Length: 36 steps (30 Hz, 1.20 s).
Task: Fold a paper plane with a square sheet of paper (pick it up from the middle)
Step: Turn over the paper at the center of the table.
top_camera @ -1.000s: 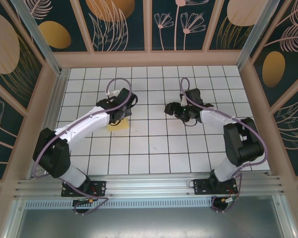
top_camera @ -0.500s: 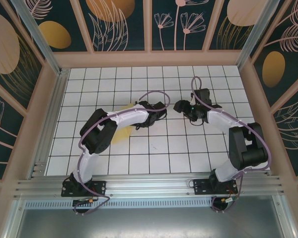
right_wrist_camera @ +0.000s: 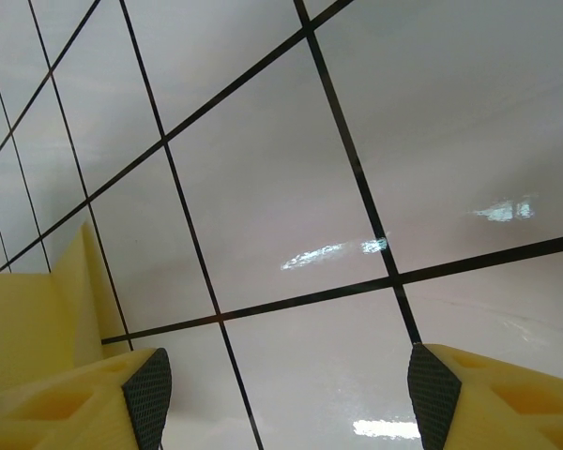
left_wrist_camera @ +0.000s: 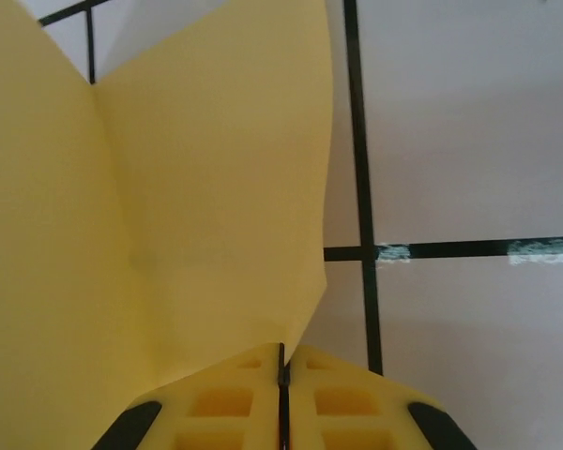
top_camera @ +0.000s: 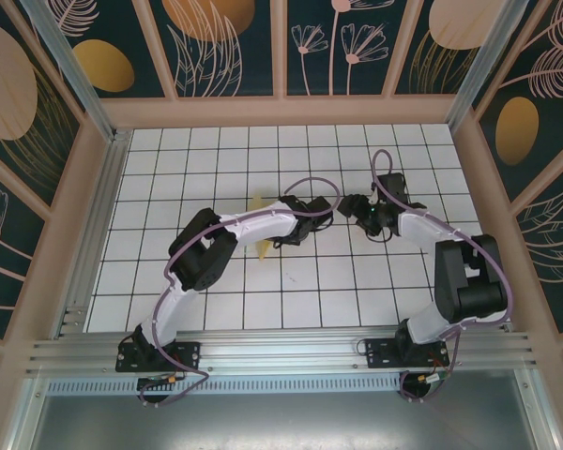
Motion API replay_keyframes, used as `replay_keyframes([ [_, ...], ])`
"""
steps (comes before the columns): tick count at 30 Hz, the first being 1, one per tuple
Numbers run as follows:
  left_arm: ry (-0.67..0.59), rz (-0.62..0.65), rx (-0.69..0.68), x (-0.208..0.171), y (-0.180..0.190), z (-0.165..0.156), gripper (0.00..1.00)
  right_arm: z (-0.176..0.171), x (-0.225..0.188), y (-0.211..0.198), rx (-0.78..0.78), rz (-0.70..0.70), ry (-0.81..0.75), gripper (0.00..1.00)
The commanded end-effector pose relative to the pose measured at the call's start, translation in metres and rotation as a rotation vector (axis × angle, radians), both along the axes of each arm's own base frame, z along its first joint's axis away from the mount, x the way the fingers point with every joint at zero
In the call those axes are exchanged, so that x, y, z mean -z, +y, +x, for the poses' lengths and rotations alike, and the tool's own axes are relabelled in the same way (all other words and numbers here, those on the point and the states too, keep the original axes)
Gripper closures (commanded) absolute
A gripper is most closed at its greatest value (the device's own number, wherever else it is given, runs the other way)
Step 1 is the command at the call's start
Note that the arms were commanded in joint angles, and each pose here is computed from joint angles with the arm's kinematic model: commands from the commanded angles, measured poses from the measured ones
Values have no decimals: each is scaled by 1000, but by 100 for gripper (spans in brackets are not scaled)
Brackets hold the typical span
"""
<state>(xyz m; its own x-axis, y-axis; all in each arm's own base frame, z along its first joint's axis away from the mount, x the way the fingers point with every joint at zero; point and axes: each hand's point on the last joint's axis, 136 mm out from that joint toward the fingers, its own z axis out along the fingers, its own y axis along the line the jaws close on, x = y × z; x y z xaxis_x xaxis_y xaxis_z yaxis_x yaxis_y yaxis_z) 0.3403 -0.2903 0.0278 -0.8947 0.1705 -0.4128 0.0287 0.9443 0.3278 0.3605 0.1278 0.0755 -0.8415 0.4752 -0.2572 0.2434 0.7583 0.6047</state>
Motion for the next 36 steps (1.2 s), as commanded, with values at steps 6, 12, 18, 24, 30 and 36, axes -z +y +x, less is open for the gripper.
replay_keyframes([
  [6, 45, -160, 46, 9, -37, -3, 78, -4, -9, -7, 32, 29, -11, 30],
  [12, 12, -356, 76, -29, -71, 2, 71, -1, -22, -12, 37, 20, -53, 30],
  [18, -2, -675, 174, -88, -112, -9, 60, -2, -29, -4, -12, 51, -73, 30],
  [24, -89, -870, 182, -143, -101, -16, 47, -8, -38, 27, -166, 145, -103, 26],
  [30, -167, -967, -30, -133, -23, -9, 37, -35, -29, 80, -380, 145, -63, 16],
  [36, -164, -1043, -150, -103, 17, -15, 34, -60, -8, 111, -471, 156, 9, 12],
])
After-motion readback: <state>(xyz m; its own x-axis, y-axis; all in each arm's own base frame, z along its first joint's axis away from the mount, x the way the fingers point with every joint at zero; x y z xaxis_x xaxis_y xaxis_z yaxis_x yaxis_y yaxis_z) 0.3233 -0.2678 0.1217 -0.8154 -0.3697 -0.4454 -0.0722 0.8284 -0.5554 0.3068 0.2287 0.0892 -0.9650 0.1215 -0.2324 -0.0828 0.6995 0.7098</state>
